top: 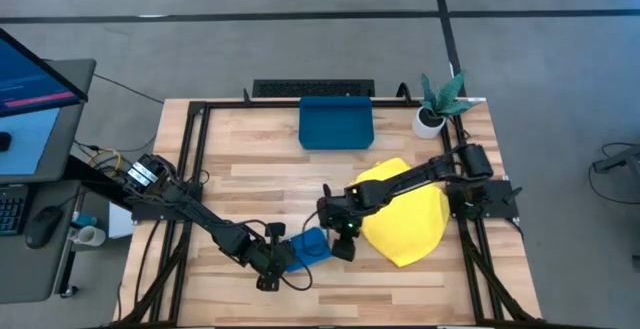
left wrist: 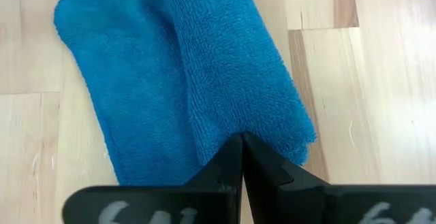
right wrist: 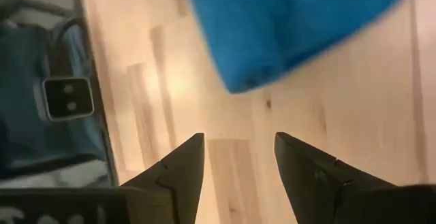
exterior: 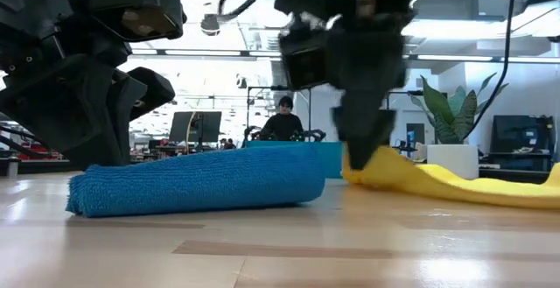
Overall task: Roll microfiber towels into tight, uniform cylinder then place into a basket
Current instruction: Roll the blue microfiber cloth
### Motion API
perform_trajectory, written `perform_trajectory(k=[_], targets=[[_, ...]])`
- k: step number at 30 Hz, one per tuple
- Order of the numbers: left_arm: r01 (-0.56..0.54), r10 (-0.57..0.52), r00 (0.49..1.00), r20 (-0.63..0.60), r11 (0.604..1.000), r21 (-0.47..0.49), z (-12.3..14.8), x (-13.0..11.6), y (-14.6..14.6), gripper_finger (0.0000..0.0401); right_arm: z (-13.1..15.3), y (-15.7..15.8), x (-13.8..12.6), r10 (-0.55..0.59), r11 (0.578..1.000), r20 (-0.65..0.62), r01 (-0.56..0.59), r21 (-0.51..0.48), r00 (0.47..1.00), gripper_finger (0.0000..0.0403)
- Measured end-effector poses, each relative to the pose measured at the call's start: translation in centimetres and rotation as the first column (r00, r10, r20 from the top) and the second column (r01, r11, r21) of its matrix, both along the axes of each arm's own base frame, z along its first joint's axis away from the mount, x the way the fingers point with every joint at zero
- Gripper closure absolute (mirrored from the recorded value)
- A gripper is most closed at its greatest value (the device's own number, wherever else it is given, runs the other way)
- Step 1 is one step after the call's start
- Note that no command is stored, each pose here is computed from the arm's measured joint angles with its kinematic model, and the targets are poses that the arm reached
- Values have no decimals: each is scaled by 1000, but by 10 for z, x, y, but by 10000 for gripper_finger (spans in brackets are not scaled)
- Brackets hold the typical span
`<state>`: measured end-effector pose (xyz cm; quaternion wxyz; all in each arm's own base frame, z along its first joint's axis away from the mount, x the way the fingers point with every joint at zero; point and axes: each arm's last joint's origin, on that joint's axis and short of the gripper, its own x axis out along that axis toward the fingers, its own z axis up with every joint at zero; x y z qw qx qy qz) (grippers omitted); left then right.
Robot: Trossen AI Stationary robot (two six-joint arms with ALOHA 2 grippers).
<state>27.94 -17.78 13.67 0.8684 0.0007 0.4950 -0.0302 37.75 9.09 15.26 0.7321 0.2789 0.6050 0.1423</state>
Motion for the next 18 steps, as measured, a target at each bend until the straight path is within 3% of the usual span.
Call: perform_trajectory(k=[5,12,18], targets=[[-1,1,1000,-8,1000,5,0,-1,1,399,21,22,-10,175,978,149,-154,-141,973,200],[-14,14,1000,-11,1000,-1,-1,-1,1,399,30,70,-20,406,887,320,-285,-363,856,200],[-26,25,1000,-13,1000,-8,-1,-1,1,399,29,92,-29,468,793,327,-226,-566,821,202]])
